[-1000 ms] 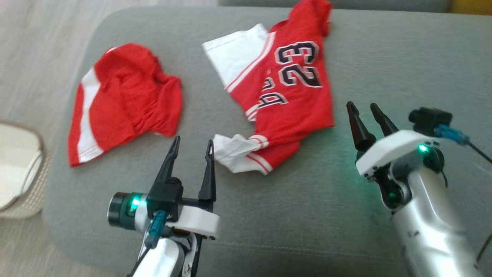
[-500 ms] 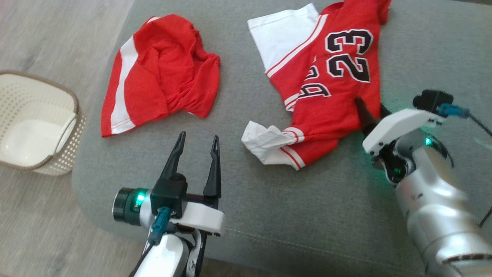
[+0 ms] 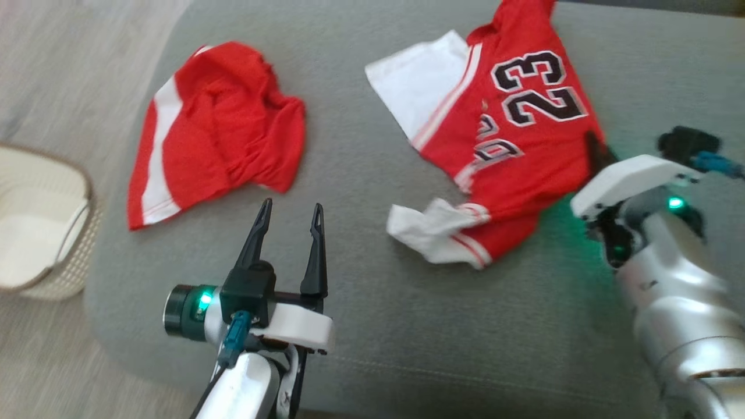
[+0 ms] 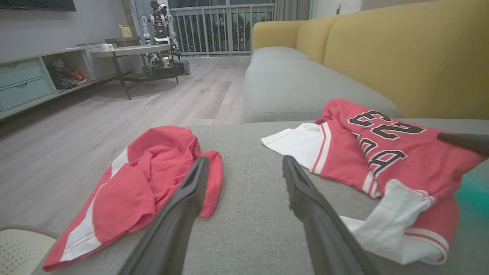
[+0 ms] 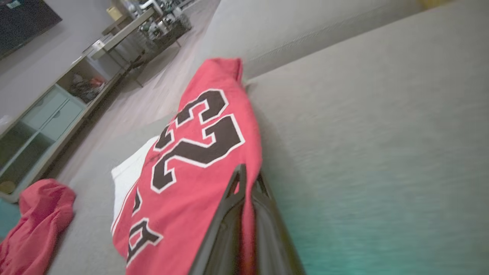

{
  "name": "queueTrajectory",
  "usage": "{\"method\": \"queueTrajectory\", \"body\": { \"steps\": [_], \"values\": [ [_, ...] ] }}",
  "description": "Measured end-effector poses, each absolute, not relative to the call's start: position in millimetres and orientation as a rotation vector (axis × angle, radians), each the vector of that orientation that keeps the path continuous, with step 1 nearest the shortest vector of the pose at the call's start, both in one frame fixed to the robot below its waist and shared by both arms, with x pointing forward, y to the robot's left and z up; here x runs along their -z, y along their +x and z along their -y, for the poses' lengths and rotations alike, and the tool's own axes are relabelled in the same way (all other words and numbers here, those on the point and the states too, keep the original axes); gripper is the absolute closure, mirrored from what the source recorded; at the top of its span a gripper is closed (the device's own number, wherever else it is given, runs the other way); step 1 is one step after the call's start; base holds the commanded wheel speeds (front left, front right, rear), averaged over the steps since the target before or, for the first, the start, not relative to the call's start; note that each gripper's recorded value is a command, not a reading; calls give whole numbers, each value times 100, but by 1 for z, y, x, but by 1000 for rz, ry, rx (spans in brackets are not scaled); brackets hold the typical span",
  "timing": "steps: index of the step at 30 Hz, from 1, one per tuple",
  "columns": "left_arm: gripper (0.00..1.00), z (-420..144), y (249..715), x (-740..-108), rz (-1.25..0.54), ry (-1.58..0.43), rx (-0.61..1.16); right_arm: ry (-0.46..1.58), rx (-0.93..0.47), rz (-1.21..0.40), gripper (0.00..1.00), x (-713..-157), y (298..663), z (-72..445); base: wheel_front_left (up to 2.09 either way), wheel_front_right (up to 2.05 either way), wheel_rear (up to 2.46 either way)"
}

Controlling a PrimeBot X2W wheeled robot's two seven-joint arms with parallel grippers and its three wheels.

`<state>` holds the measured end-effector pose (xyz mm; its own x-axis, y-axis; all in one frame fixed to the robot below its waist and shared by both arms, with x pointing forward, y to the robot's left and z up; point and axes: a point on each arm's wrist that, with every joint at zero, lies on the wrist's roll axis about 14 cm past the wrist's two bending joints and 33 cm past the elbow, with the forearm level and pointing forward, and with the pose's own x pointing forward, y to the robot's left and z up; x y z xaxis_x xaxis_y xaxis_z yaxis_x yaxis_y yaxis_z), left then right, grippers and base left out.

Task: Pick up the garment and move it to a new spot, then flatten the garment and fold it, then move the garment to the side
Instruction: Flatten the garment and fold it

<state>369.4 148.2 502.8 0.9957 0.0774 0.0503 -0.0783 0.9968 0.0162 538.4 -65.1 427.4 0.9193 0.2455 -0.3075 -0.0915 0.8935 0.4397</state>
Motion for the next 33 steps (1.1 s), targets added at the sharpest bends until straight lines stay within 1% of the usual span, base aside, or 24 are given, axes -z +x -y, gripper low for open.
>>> {"method": "queueTrajectory", "body": {
  "steps": [5,6,7,11,13,15,18,21,24,25,26,29,33],
  "values": [
    [0,-128,373,-511,78,3,-16,304,-72,-257,100,-457,543,142,0,0,0],
    [0,-128,373,-511,78,3,-16,304,-72,-257,100,-457,543,142,0,0,0],
    [0,-124,373,-512,83,0,-3,275,-49,-233,100,-465,543,158,0,0,0],
    [0,-109,372,-516,94,-10,43,104,18,-111,100,-514,548,219,0,0,0],
    [0,-104,373,-519,103,-13,57,13,18,-33,100,-544,551,231,0,0,0],
    [0,-100,373,-520,108,-17,68,-48,-17,27,100,-563,552,219,0,0,0],
    [0,-99,372,-519,105,-17,72,-79,-151,51,100,-564,552,154,0,0,0],
    [0,-100,371,-515,89,-20,68,-84,-277,-54,100,-527,536,94,0,0,0],
    [0,-101,370,-510,75,-19,69,-120,-321,-207,100,-475,514,84,0,0,0],
    [0,-102,369,-509,71,-18,67,-138,-333,-248,23,-460,507,83,0,0,0],
    [0,-103,369,-508,69,-17,63,-142,-340,-276,0,-449,502,82,0,0,0],
    [0,-106,369,-505,58,-15,57,-147,-352,-326,0,-434,496,79,0,0,0],
    [0,-107,372,-503,55,-14,53,-96,-302,-271,0,-449,503,91,0,0,0]
  ]
}}
